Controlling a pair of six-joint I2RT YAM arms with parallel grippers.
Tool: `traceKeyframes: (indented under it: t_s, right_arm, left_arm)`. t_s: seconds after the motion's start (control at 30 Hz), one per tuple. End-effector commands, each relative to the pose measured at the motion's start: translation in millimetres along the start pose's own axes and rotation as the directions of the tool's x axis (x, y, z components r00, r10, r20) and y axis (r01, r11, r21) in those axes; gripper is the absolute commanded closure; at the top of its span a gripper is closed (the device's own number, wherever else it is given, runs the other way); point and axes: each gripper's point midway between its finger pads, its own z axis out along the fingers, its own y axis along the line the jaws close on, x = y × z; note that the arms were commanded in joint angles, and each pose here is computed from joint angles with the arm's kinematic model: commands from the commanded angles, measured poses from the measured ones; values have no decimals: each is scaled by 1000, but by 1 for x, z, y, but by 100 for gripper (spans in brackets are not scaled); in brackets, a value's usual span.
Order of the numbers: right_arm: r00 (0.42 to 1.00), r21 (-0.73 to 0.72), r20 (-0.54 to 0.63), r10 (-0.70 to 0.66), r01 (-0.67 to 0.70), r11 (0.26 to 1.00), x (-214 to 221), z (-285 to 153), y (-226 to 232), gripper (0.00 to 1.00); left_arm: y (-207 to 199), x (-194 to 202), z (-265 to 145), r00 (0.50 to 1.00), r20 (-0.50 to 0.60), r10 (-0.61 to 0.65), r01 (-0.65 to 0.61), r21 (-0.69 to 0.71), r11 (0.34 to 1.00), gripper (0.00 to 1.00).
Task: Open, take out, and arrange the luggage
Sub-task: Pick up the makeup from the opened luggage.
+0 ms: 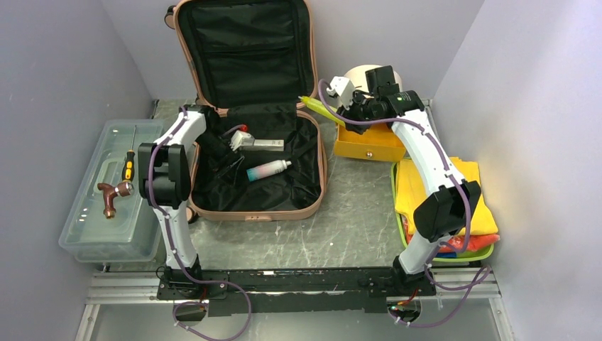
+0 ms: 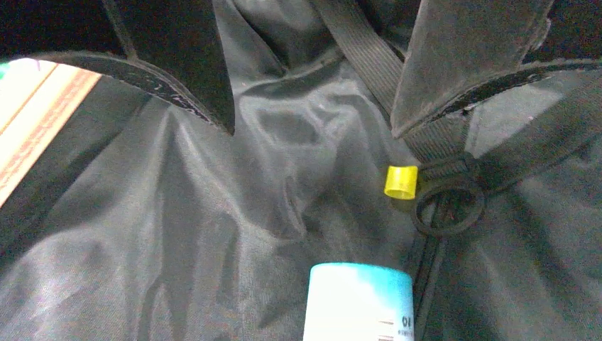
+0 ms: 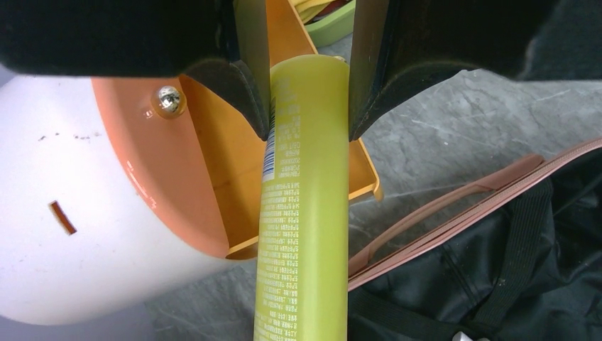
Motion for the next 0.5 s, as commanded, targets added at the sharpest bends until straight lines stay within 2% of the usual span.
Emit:
traceKeyframes:
  t_s: [0.0, 0.13, 0.33, 0.47]
  right_arm:
    - [995, 91, 101, -26, 17, 996, -36, -18, -24, 100]
    - [994, 98, 107, -20, 9, 995, -39, -18, -27, 100]
    - [995, 111, 96, -25, 14, 994, -39, -16, -31, 100]
    - [995, 119, 100, -25, 13, 993, -41, -16, -33, 100]
  left_arm:
    - [13, -32, -19, 934, 111, 340, -327, -118, 938, 15]
    - [32, -32, -11, 919, 92, 382, -370, -128, 920, 19]
    - [41, -24, 4, 881, 76, 467, -464, -51, 884, 25]
    - [51, -23, 11, 876, 61, 479, -478, -34, 878, 31]
